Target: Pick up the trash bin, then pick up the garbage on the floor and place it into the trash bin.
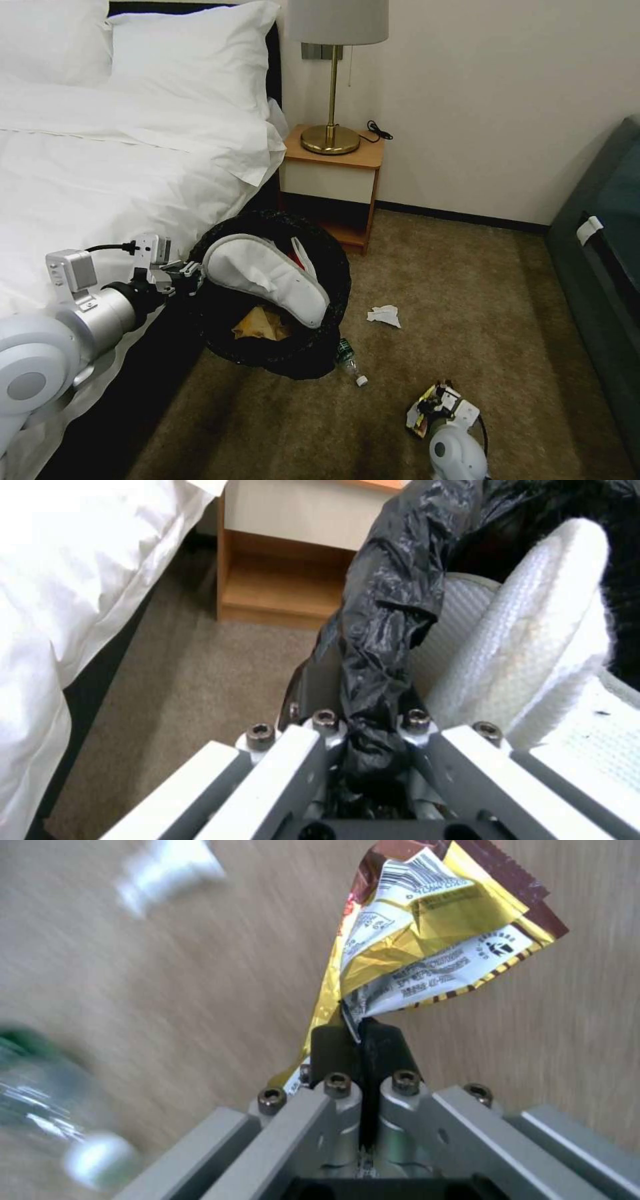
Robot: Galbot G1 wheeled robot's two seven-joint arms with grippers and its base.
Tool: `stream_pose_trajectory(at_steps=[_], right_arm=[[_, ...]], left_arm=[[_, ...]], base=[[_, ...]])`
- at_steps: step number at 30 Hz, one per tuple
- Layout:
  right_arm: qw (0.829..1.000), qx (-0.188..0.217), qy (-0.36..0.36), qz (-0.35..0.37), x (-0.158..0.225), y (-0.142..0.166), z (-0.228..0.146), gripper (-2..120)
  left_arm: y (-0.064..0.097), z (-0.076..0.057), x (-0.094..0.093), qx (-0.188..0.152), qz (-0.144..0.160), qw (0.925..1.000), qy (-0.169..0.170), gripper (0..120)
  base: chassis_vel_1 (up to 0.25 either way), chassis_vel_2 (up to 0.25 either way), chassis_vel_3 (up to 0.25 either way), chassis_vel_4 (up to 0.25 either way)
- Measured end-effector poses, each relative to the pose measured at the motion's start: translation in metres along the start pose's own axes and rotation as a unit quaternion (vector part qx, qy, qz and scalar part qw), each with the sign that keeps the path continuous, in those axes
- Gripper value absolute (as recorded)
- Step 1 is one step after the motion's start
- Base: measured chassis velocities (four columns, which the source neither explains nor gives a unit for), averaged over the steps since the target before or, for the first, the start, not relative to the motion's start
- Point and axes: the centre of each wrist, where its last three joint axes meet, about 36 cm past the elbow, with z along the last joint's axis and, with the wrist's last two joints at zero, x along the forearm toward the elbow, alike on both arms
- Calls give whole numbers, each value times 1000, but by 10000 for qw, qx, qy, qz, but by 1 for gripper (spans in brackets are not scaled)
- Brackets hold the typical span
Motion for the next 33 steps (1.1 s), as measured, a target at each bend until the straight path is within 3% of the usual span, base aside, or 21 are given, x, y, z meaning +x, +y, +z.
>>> stream_pose_trajectory(at_steps=[2, 4, 8, 10, 18, 19, 21, 22, 24, 25, 27, 28, 31, 32, 33], right_arm=[[9995, 49, -247, -200, 13, 2, -19, 0], [9929, 223, -820, -834, 47, 5, -78, 0], [9838, 340, -1137, -1342, 70, 9, -114, 0], [9662, 479, -1544, -2007, 100, 22, -159, 0], [9532, 601, -1750, -2392, 118, 32, -184, 0], [9346, 733, -1969, -2868, 136, 44, -209, 0], [9189, 890, -2135, -3194, 146, 52, -226, 0], [9189, 890, -2135, -3194, 146, 52, -226, 0], [8835, 1225, -2373, -3850, 161, 66, -253, 0], [8835, 1225, -2373, -3850, 161, 66, -253, 0], [8432, 1569, -2419, -4538, 176, 86, -273, 0], [8432, 1569, -2419, -4538, 176, 86, -273, 0], [8079, 1994, -2238, -5074, 186, 108, -285, 0], [8079, 1994, -2238, -5074, 186, 108, -285, 0], [7919, 2277, -2238, -5206, 188, 116, -288, 0]], left_arm=[[-1, 0, 0, 0, 0, 10000, 9, 1], [-2, 2, 0, 8, -7, 10000, 43, 1], [-2, 2, 0, 11, -15, 10000, 74, 1], [-1, 4, -3, 35, -33, 9999, 114, 1], [0, 5, -4, 45, -49, 9999, 138, 1], [2, 5, -5, 46, -63, 9998, 163, 1], [4, 4, -6, 41, -83, 9998, 178, 1], [4, 4, -6, 41, -83, 9998, 178, 1], [7, 4, -9, 37, -103, 9997, 217, 1], [7, 4, -9, 37, -103, 9997, 217, 1], [11, 3, -13, 52, -109, 9996, 254, 1], [11, 3, -13, 52, -109, 9996, 254, 1], [13, 5, -17, 59, -91, 9993, 363, 1], [13, 5, -17, 59, -91, 9993, 363, 1], [13, 5, -18, 60, -85, 9992, 385, 1]], base=[[0, 0, 0, 0], [0, 0, 0, 0], [0, 0, 0, 0], [0, 0, 0, 0], [0, 0, 0, 0], [0, 0, 0, 0], [0, 0, 0, 0], [0, 0, 0, 0], [0, 0, 0, 0], [0, 0, 0, 0], [0, 0, 0, 0], [0, 0, 0, 0], [0, 0, 0, 0], [0, 0, 0, 0], [0, 0, 0, 0]])
